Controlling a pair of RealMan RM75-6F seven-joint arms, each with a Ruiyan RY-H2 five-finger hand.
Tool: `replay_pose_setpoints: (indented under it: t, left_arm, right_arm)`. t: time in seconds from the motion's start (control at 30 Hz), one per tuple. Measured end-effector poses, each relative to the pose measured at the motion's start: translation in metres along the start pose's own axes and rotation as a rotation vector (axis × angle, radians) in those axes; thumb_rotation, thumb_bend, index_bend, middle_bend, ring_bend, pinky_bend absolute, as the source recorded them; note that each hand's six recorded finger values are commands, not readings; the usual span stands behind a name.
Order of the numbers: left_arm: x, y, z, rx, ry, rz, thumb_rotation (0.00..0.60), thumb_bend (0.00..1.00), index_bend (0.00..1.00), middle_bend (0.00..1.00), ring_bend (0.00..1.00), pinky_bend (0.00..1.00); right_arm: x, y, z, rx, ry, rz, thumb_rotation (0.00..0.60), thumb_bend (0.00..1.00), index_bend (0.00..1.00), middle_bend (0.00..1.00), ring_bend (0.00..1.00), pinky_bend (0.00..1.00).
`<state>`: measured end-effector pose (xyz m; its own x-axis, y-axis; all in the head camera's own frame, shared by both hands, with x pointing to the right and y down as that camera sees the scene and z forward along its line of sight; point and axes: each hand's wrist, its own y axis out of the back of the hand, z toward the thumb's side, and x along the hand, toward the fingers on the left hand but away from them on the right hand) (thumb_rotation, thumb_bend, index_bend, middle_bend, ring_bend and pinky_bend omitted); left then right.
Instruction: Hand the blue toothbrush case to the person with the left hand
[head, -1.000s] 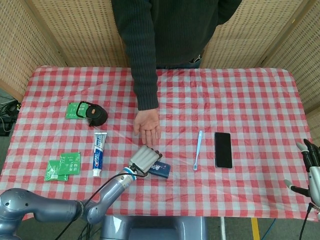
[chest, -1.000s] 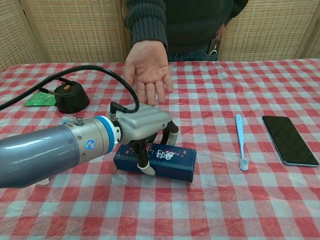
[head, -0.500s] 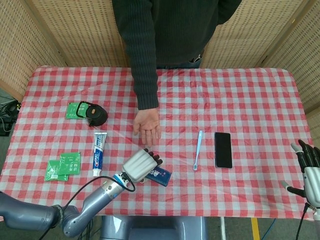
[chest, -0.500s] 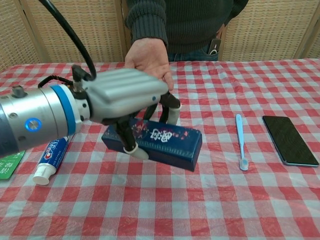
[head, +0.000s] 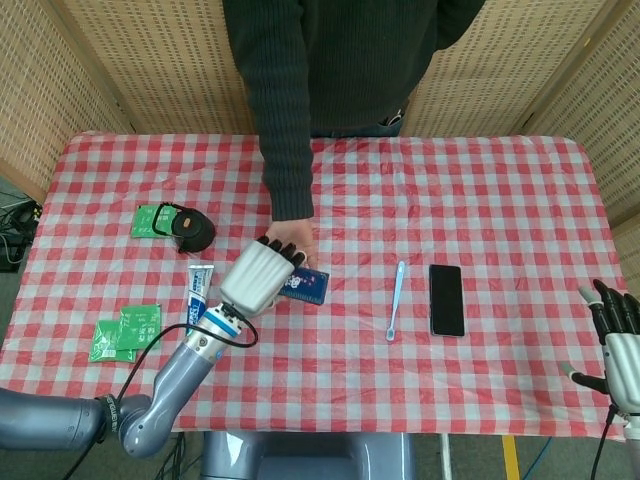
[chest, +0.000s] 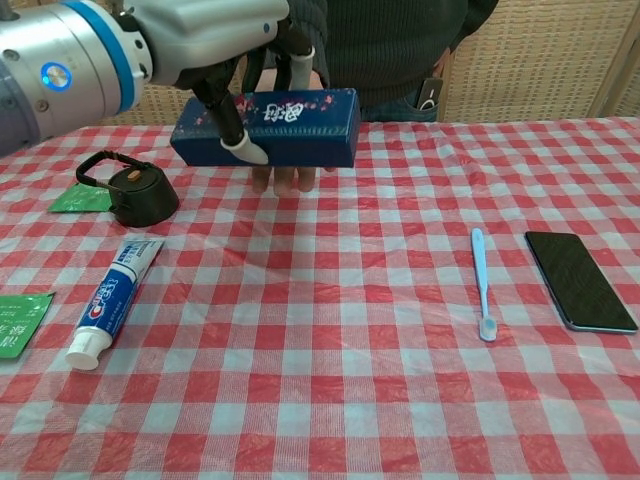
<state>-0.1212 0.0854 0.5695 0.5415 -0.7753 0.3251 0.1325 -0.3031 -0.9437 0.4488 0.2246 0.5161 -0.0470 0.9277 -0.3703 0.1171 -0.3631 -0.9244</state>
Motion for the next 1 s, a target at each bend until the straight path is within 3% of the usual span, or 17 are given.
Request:
replay_pose_setpoints:
  t: [0.1, 0.17, 0.23, 0.3, 0.33, 0.47, 0.63, 0.8, 1.0]
  left_arm:
    - [0.013, 0.001, -0.004, -0.007, 0.039, 0.004, 0.600, 0.29, 0.60, 0.45, 0.50, 0.53]
    - [0.019, -0.001, -0.003, -0.003, 0.049, 0.007, 0.600, 0.25, 0.53, 0.38, 0.45, 0.49]
    - [0.025, -0.005, -0.001, -0.005, 0.061, 0.001, 0.600, 0.10, 0.23, 0.14, 0.21, 0.29]
    - [0.029, -0.008, 0.003, -0.013, 0.069, -0.012, 0.600, 0.01, 0.03, 0.01, 0.03, 0.10]
    - [0.030, -0.009, 0.005, -0.020, 0.070, -0.017, 0.600, 0.00, 0.00, 0.00, 0.00, 0.03]
    - [0.029, 0.000, 0.009, -0.082, 0.064, 0.004, 0.600, 0.00, 0.00, 0.00, 0.00, 0.00]
    - [0.017, 0.038, 0.001, -0.137, 0.048, 0.118, 0.600, 0.00, 0.00, 0.00, 0.00, 0.00]
    - [0.000, 0.066, -0.024, -0.160, 0.079, 0.187, 0.600, 0.00, 0.00, 0.00, 0.00, 0.00]
    - [-0.029, 0.077, -0.071, -0.164, 0.156, 0.217, 0.600, 0.00, 0.00, 0.00, 0.00, 0.00]
  right_arm:
    - [-0.001, -0.002, 0.001, 0.002, 0.000, 0.007, 0.600, 0.00, 0.06, 0.00, 0.00, 0.00]
    - [-0.001, -0.002, 0.000, 0.001, -0.003, 0.007, 0.600, 0.00, 0.06, 0.00, 0.00, 0.00]
    - [-0.002, -0.002, -0.001, -0.002, -0.006, 0.005, 0.600, 0.00, 0.06, 0.00, 0.00, 0.00]
    - [-0.002, -0.001, -0.002, -0.006, -0.010, 0.004, 0.600, 0.00, 0.06, 0.00, 0.00, 0.00]
    - [-0.002, 0.000, -0.003, -0.008, -0.012, 0.002, 0.600, 0.00, 0.06, 0.00, 0.00, 0.00]
    - [-0.002, 0.002, -0.006, -0.015, -0.016, -0.003, 0.600, 0.00, 0.06, 0.00, 0.00, 0.00]
    - [-0.001, 0.002, -0.004, -0.014, -0.007, -0.001, 0.600, 0.00, 0.06, 0.00, 0.00, 0.00]
    - [0.001, 0.001, -0.001, -0.014, 0.002, 0.001, 0.600, 0.00, 0.06, 0.00, 0.00, 0.00]
    - [0.002, 0.000, 0.003, -0.008, 0.011, 0.001, 0.600, 0.00, 0.06, 0.00, 0.00, 0.00]
